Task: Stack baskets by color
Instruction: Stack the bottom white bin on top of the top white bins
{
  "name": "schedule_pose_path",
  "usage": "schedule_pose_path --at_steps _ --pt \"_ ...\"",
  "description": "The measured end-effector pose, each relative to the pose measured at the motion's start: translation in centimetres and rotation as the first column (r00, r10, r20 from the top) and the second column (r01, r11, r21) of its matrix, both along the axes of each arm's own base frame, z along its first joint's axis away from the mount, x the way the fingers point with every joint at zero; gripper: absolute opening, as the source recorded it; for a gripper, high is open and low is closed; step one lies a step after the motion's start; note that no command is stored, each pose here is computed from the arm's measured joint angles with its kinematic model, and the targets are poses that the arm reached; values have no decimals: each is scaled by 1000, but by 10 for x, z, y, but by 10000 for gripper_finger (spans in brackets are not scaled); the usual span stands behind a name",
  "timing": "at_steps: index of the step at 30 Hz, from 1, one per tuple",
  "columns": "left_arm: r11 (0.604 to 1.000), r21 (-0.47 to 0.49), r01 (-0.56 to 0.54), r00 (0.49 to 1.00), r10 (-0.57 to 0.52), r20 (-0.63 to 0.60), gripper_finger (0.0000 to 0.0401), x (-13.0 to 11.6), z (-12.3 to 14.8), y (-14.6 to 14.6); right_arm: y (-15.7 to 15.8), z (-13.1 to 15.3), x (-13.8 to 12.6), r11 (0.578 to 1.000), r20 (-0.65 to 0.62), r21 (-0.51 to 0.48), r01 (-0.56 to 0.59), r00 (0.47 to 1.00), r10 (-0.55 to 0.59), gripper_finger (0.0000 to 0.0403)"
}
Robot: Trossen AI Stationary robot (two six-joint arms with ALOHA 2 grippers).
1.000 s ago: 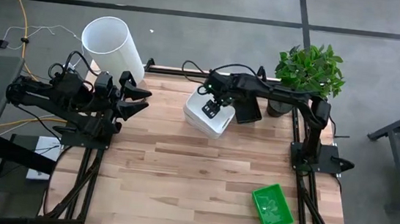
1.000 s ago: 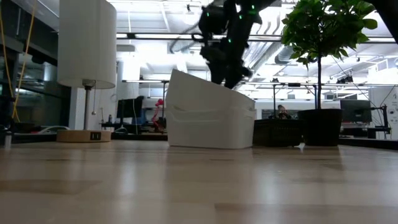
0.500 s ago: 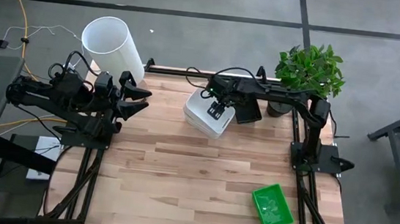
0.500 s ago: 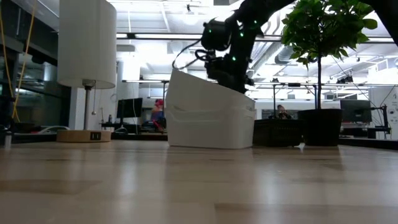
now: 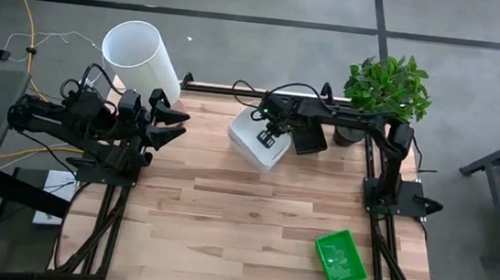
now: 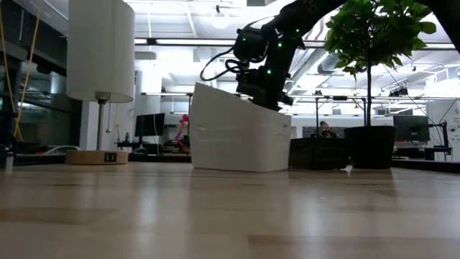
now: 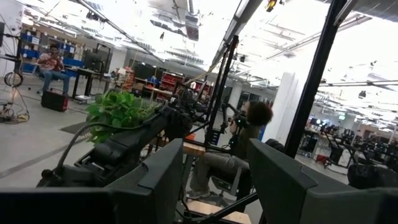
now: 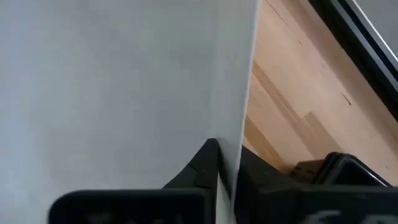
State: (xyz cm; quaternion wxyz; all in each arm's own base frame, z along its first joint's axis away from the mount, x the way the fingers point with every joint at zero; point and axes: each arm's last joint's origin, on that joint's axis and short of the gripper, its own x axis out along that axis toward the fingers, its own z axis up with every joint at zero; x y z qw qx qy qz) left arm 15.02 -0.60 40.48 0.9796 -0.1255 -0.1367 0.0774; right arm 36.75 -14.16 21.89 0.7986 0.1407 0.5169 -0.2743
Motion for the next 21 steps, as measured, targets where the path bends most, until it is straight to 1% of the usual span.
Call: schedule_pose_path --at_steps 2,9,12,16,21 --pt "1000 0 1 1000 -1 0 170 0 0 0 0 6 -2 1000 22 16 -8 1000 8 4" --pt "1000 1 3 1000 -3 0 170 0 0 0 3 37 -18 998 97 68 -17 995 10 2" --pt "1000 1 3 1000 -3 -1 170 0 0 0 5 50 -27 991 136 129 -17 991 -1 1" --pt "1000 15 0 1000 0 -6 170 0 0 0 7 52 -29 978 155 207 -26 988 -7 1" --pt "1000 24 -2 1000 2 -7 170 0 0 0 6 54 -26 974 203 226 -30 979 -17 0"
